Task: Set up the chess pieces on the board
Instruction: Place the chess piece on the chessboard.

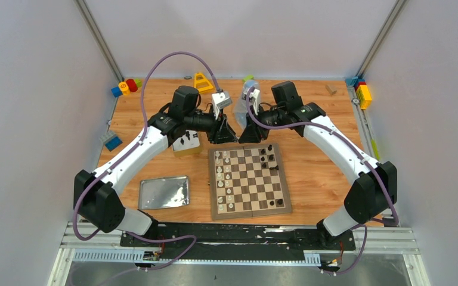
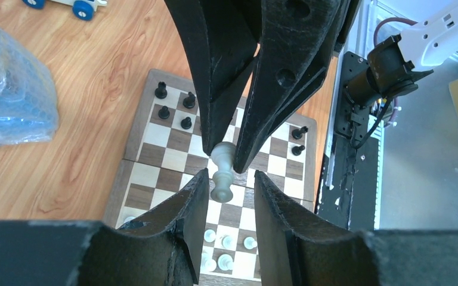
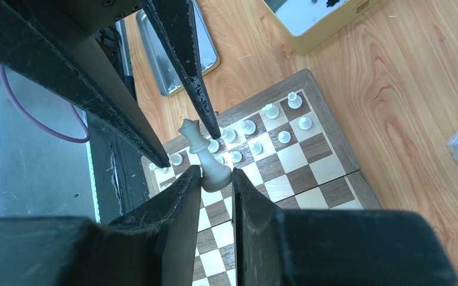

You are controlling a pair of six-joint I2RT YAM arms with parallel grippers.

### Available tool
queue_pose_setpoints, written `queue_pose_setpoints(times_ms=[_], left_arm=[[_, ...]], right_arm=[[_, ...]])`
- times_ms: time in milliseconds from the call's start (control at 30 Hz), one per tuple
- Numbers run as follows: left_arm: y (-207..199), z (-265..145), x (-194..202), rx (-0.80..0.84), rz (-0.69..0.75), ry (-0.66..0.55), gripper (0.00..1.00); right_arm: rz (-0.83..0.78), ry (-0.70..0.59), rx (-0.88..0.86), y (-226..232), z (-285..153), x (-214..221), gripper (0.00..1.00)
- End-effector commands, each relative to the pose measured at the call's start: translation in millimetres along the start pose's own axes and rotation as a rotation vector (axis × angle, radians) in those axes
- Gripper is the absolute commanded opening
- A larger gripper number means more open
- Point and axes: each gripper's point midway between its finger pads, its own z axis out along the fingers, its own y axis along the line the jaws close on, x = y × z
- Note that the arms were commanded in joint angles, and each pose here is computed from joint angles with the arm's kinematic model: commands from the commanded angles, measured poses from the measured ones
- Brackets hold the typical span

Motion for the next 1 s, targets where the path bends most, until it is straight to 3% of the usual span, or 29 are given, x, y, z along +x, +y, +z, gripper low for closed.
queue_pose_setpoints(times_ms=[0, 567, 700, 833, 967], left_arm=[[-8.4, -2.4, -17.3, 0.024, 0.043, -0.029, 0.41], [-6.2, 0.3, -19.5, 0.028, 0.036, -0.03, 0.21], [-5.6, -2.1, -16.0, 0.014, 0.052, -0.022, 0.07], [-2.4, -9.4, -8.2, -0.034, 0.093, 0.006, 0.0], [-0.2, -20.2, 8.4, -0.08, 0.138, 0.074, 0.0]], right_arm=[[-0.029, -0.045, -0.023, 3.4, -2.8, -12.4, 0.0], [-0.01, -0.04, -0.041, 2.6, 0.6, -9.6, 0.02], [-0.011, -0.038, -0.022, 0.3, -0.9, -8.4, 0.18], [-0.023, -0.046, 0.012, -3.0, -9.2, -7.5, 0.5], [-0.055, -0.058, 0.063, -9.3, -25.6, -1.6, 0.57]])
